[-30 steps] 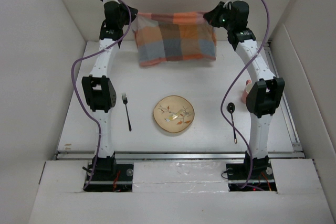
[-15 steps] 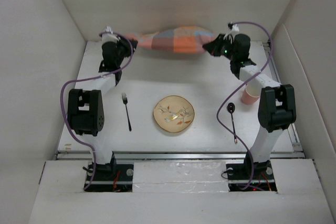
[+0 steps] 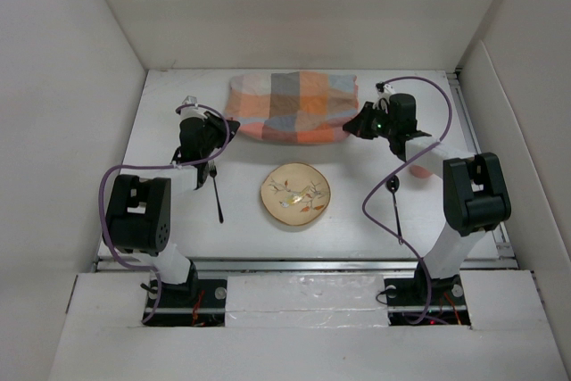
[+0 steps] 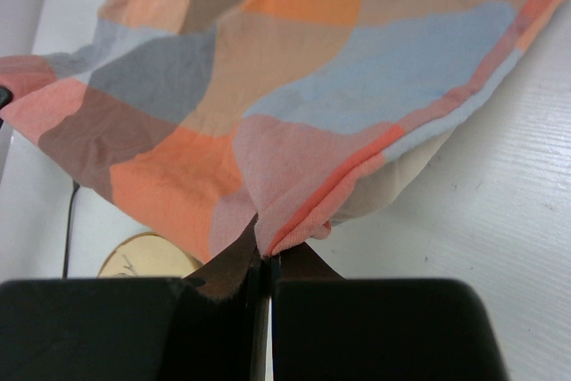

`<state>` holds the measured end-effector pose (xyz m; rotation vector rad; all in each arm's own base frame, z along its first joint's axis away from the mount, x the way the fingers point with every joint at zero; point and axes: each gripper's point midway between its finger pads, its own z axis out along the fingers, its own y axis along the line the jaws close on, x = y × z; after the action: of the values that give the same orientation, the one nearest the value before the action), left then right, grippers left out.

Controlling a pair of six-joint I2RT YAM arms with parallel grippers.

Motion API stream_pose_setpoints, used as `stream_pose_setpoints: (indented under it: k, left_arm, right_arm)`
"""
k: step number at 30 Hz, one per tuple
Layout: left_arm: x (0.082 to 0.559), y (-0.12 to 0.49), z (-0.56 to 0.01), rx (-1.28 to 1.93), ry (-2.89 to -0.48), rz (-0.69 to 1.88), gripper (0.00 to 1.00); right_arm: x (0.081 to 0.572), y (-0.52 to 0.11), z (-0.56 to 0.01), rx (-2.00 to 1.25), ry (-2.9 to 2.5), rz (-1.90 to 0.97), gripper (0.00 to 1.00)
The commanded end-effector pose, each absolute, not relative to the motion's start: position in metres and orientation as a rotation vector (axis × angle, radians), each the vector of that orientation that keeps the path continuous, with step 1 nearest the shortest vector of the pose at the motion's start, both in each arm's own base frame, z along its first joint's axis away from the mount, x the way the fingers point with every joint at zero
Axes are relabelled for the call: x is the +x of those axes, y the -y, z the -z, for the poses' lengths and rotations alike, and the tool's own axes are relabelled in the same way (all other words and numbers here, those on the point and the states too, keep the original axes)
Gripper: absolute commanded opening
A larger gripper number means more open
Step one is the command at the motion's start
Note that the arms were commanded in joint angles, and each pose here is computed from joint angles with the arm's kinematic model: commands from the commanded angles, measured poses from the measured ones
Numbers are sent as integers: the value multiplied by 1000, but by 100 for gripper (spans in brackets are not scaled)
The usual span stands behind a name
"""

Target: Set the dinner table for one person

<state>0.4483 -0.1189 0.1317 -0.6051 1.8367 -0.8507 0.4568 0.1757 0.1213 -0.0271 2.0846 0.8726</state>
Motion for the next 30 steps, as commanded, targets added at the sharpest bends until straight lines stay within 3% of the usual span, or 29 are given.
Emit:
stream_pose_setpoints:
  k: [1,6,9,10,12,15,16,18,20,24,27,30]
  left_arm:
    - [438,119,-153,-592,-1768,874,0]
    - [418,116,-128,-668,-1846,846,0]
    - [404,120,-118,-672,-1875,840,16]
    - [401,121,-117,-671,-1880,846,30]
    - [399,120,-122,-665,-1875,846,48]
    - [400,126,-142,-650,-1847,880,64]
    - [401,127,-156,-633,-1819,894,64]
    - [399,125,-167,-635,-1796,891,58]
    - [400,121,-188,-621,-1752,883,55]
    - [393,122,-205,-621,-1738,801,40]
    - [386,129,-220,-580,-1690,743,40]
    - [397,154,-205,-511,-1806,804,41]
  right_arm:
    - [451,-169,-133,-30,-2052,-802,1]
    - [436,-159,-117,20,-2103,-731,4]
    - [430,-153,-107,55,-2113,-703,4]
    - [430,-151,-107,64,-2109,-694,4]
    - [426,-149,-109,68,-2107,-684,7]
    - [423,-145,-115,78,-2097,-660,33]
    - [422,-144,-118,74,-2095,-654,47]
    - [415,-142,-121,72,-2106,-647,52]
    - [406,-137,-133,78,-2082,-631,52]
    - [385,-117,-156,145,-2029,-548,52]
    - [376,-116,-177,142,-1983,-519,50]
    - [376,-115,-185,150,-1975,-503,41]
